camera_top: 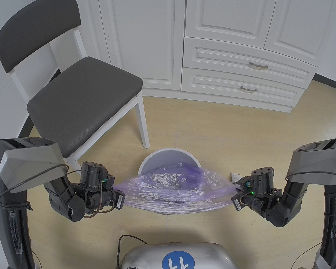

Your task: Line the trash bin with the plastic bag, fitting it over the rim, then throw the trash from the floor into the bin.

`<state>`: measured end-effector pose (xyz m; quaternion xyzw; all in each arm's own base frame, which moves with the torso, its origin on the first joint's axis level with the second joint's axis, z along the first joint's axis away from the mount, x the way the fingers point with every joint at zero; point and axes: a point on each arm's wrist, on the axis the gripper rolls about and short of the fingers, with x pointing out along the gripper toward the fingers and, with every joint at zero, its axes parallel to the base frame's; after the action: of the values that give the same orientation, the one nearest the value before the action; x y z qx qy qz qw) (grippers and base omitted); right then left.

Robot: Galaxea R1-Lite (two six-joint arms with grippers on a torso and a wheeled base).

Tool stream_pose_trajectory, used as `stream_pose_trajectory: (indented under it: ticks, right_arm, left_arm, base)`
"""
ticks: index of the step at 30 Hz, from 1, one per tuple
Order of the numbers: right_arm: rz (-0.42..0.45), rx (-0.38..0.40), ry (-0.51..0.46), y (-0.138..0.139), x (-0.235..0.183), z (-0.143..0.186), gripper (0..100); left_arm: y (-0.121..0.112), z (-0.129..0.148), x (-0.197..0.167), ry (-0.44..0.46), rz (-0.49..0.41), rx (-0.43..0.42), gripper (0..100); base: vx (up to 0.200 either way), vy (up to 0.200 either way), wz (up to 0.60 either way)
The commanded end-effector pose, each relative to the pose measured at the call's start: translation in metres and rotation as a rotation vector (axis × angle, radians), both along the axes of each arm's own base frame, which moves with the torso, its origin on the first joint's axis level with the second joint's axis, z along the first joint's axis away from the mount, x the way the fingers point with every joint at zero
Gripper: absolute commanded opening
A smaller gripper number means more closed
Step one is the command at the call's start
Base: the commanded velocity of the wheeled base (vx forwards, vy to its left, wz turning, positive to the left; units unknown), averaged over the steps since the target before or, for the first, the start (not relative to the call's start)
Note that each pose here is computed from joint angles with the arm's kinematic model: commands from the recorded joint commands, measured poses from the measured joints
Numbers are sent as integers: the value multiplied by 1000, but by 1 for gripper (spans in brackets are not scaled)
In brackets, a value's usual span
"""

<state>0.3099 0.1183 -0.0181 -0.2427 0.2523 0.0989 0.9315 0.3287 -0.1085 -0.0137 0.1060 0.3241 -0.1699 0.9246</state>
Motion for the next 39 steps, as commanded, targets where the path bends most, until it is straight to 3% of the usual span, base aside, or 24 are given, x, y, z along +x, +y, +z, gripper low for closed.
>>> stream_pose_trajectory:
  ticks: [1, 9, 26, 39]
  right_arm:
    - [-19, 70, -57, 19, 15, -18, 0]
    - [-40, 196, -166, 29, 30, -4, 0]
    - [-114, 109, -105, 1, 50, -45, 0]
    - [-110, 114, -113, 2, 52, -49, 0]
  left_arm:
    - [-14, -13, 8, -26, 38, -34, 0]
    - [-5, 5, 12, -68, 71, -65, 0]
    - [5, -48, 24, 36, 99, -24, 0]
    - [14, -43, 31, 8, 129, -38, 0]
  base:
    - [0, 0, 0]
    - [0, 0, 0]
    - [0, 0, 0]
    - [0, 0, 0]
